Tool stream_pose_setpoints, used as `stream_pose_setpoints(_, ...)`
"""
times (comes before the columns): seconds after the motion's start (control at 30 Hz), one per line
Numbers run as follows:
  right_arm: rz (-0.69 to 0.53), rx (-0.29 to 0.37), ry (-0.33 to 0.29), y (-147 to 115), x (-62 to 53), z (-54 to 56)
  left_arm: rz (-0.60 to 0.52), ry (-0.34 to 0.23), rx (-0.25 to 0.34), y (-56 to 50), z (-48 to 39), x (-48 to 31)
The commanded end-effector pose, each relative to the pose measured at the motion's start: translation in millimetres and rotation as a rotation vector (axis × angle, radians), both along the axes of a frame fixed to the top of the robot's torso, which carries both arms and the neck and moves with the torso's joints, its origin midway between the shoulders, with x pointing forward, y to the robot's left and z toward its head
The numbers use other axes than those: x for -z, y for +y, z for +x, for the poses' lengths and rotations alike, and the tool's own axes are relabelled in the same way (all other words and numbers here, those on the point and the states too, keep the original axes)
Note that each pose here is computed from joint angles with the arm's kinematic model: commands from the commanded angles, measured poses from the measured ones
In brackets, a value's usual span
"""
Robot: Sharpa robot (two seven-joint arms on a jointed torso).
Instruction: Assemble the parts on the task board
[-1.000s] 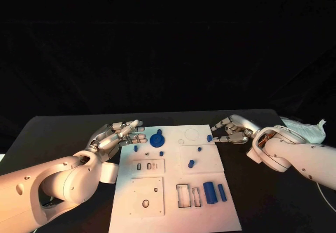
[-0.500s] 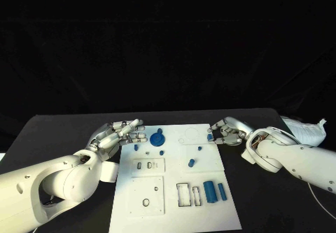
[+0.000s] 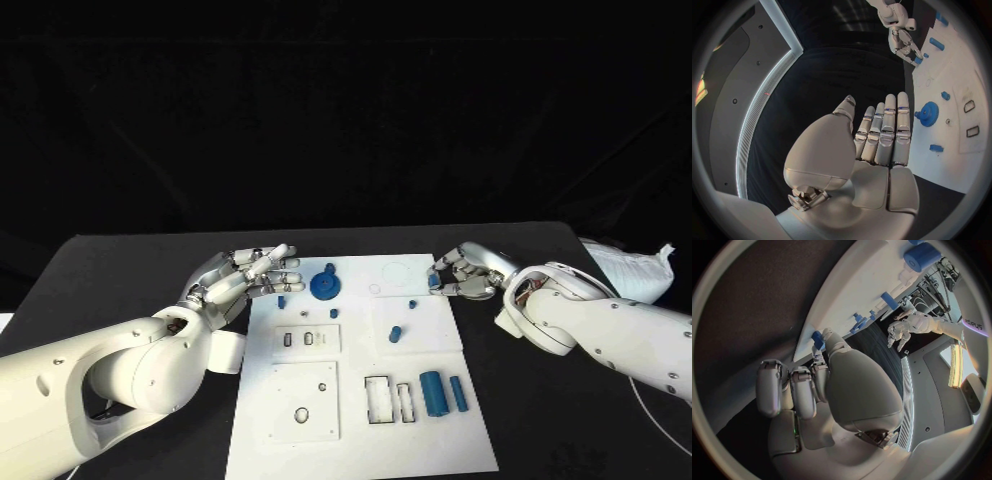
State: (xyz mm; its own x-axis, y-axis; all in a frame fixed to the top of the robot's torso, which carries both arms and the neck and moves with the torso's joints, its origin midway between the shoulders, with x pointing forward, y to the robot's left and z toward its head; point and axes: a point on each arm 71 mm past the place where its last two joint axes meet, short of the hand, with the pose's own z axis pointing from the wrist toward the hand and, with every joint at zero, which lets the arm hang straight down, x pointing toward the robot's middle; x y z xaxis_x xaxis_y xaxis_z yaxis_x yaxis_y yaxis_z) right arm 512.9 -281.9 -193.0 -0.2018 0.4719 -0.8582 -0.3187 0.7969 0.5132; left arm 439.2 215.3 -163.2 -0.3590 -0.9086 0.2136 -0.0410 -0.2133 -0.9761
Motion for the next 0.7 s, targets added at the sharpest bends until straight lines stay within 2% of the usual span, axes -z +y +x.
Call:
stream_pose_setpoints(0.03,-0.015,-0.01,0.003,1.2,1.7,-0.1,-0.013,-0.005,0.02,-2.1,-0.8,-1.1)
stream_pose_setpoints(0.7,-0.013,-0.003,0.0,2.3,2.6,1.5,-0.012,-0.004,0.019,-1.9,-0.7,-0.9)
